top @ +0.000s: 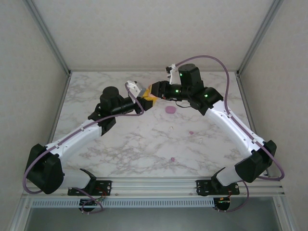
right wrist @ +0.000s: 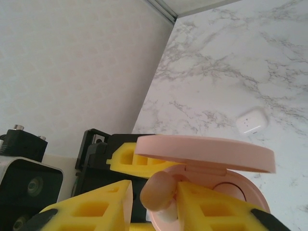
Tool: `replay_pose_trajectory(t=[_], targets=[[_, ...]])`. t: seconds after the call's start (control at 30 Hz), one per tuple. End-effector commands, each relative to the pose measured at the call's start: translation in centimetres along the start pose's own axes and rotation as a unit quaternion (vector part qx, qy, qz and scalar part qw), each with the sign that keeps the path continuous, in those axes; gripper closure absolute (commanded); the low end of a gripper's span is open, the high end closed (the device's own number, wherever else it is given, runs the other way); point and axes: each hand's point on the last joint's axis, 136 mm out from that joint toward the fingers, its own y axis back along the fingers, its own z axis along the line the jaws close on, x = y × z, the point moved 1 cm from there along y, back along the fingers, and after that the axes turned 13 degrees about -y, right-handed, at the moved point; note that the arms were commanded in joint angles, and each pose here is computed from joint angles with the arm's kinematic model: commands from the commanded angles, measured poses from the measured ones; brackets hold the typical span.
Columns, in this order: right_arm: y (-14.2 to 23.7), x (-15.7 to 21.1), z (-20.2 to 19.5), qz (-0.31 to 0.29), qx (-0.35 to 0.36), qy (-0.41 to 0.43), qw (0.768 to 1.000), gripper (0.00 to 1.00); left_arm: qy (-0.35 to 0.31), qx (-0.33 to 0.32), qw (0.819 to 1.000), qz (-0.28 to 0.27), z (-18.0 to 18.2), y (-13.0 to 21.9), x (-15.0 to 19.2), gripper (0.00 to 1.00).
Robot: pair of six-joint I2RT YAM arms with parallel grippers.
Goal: Insert the wireless bluetooth earbuds into the charging case
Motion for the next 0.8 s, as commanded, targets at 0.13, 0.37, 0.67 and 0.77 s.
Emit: replay_pose_trajectory(t=[0.13,0.37,0.67,0.77], targets=[[1.2,0.0,0.4,-0.006,0.014,0.010,1.000,0.67,-0.033,-0.002,0.998,-0.048,-0.1,0.6,-3.2,0.89],[1.3,0.1,1.0,0.002,0.003,0.015,1.000,0.69,-0.033,-0.001,0.998,-0.047,-0.2,0.6,-3.2,0.89],[1.9,0.6,1.5,0.014,0.000,0.026,1.000,0.68,-0.036,-0.005,0.998,-0.048,0.0,0.6,-3.2,0.89],[2.1,0.7,1.5,0.015,0.002,0.027,1.000,0.69,-0.035,-0.004,0.998,-0.049,0.0,0.6,-3.3,0.89]])
